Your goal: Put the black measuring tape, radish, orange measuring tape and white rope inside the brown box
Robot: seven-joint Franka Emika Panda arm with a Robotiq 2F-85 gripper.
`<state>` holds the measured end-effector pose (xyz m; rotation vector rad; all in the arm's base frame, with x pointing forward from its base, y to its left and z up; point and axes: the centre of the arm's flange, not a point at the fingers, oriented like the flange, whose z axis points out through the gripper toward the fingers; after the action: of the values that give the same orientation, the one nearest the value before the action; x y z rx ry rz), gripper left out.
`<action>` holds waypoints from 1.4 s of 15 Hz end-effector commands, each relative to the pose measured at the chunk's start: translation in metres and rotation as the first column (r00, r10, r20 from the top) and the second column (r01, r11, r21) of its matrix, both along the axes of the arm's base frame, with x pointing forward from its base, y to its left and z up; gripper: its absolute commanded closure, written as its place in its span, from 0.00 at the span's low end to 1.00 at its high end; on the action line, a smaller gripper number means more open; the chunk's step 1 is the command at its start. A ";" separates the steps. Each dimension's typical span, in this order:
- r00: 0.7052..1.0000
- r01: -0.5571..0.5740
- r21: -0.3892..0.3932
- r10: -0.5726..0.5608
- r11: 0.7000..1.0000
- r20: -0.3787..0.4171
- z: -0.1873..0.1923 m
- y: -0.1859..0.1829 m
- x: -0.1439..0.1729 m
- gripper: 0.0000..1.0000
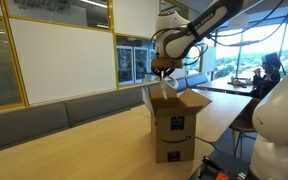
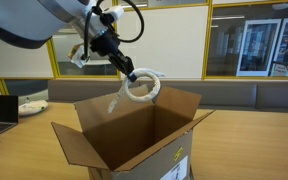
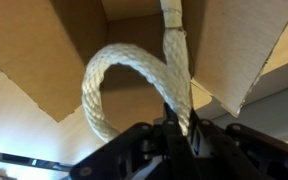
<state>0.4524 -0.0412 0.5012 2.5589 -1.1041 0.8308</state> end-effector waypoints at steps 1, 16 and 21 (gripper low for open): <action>1.000 0.017 0.036 -0.017 0.999 -0.008 -0.018 -0.015 -0.006 0.90; 0.992 0.066 0.132 -0.050 0.989 -0.118 -0.079 -0.014 -0.011 0.39; 0.990 0.074 0.137 -0.056 0.988 -0.132 -0.083 -0.014 -0.014 0.02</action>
<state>0.4416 -0.0541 0.4149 2.6123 -1.2366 0.5719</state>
